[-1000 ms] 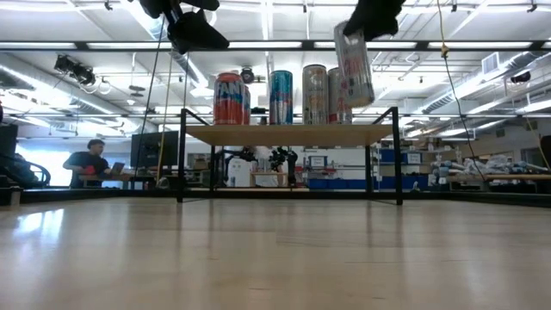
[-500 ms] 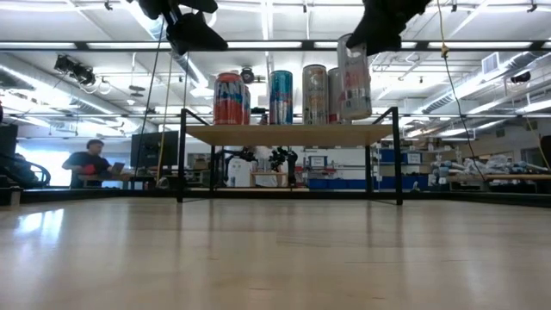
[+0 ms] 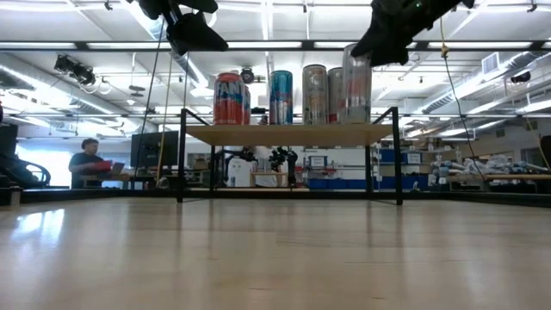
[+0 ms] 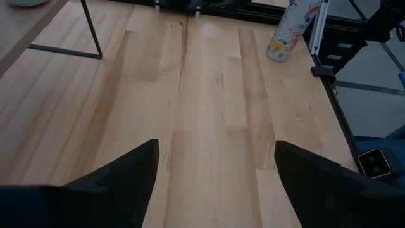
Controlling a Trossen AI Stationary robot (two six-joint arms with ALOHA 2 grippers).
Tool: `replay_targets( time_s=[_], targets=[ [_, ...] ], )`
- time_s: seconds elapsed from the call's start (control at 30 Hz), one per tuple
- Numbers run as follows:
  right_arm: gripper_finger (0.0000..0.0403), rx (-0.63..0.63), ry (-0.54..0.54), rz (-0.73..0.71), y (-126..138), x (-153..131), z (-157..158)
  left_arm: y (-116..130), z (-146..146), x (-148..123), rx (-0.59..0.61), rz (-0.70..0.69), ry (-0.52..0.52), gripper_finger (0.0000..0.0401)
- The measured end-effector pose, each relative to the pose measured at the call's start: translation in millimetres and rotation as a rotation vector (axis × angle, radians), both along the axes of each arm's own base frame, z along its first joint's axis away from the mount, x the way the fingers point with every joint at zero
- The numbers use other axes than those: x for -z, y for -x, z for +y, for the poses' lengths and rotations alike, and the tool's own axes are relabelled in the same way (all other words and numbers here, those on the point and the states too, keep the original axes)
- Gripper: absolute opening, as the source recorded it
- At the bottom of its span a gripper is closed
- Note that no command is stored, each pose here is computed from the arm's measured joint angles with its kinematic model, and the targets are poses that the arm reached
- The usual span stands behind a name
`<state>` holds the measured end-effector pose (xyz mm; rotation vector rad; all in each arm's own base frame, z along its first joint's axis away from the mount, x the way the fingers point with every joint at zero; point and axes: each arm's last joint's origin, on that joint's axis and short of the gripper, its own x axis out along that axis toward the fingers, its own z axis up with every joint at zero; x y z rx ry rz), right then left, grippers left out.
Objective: Place canned beverage on shelf
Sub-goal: Put the left red soda can on the shelf
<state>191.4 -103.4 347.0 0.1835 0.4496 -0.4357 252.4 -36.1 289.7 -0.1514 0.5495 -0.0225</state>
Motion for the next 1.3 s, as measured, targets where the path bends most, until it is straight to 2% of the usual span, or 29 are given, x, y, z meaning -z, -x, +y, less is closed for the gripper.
replay_targets(
  time_s=[0.43, 1.17, 1.3],
  targets=[
    [0.0274, 0.019, -0.007, 0.006, -5, 4, -9, 0, 0, 0, 0.001, -0.001, -0.002, 0.0316],
    [0.0332, -0.016, 0.035, 0.006, -5, 2, -8, 0, 0, 0, 0.001, 0.000, -0.002, 0.0316],
    [0.0344, -0.025, 0.045, -0.017, -4, -8, -7, 0, 0, 0, 0.001, 0.000, -0.002, 0.0316]
  ],
)
